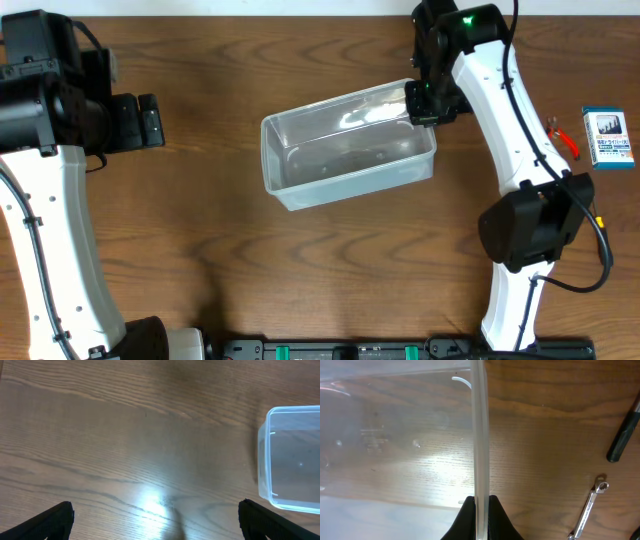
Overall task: Pack container
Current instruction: 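Drag the clear container rightward toward the table center with the right gripper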
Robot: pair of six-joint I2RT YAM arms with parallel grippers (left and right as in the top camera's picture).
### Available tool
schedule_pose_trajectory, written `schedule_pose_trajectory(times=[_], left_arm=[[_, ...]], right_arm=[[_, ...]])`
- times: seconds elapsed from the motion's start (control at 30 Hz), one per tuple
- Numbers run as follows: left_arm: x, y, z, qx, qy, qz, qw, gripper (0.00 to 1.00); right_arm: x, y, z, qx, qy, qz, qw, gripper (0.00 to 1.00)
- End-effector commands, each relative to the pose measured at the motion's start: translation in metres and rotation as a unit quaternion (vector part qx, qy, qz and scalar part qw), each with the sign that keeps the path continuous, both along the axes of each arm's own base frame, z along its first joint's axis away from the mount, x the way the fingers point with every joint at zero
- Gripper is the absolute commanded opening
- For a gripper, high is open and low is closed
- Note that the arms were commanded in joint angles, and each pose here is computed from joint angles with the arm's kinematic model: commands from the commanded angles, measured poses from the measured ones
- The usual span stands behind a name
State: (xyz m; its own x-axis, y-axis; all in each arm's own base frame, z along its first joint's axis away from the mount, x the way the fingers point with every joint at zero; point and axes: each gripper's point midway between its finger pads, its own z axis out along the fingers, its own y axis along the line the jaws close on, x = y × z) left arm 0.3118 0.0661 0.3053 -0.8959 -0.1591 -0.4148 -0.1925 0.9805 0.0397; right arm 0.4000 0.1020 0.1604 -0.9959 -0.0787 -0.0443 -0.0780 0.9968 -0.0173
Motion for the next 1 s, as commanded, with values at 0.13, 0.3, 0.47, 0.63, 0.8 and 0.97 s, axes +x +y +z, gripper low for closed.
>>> schedule_pose_trajectory(times=[0.13,0.3,0.47,0.63,0.8,0.97], left_arm=[[0.001,0.001,0.005,-0.002,-0.007,0.007,1.0,0.98],[0.001,0.001,0.005,-0.003,-0.008,0.007,1.0,0.98],[0.001,0.001,0.005,-0.007,-0.009,0.018,1.0,0.98],[0.001,0.001,0.005,-0.008,-0.009,0.019,1.0,0.98],[-0.001,0.0,0.003,-0.009,-0.003,0.019,1.0,0.98],[-0.003,0.0,0.003,-0.009,0.001,0.019,1.0,0.98]], right_arm=[[0.012,-0.027,0.019,0.008,-0.036,-0.019,0.999,0.01],[0.019,-0.031,0.018,0.011,-0.048,-0.025,0.998,0.01],[0.017,-0.03,0.004,0.011,-0.036,-0.032,0.999,0.01],[0.016,-0.031,-0.008,0.01,-0.027,-0.045,0.999,0.01],[0.015,-0.032,-0.017,0.008,-0.022,-0.047,0.999,0.01],[0.016,-0.044,-0.029,-0.001,-0.019,-0.061,0.998,0.01]])
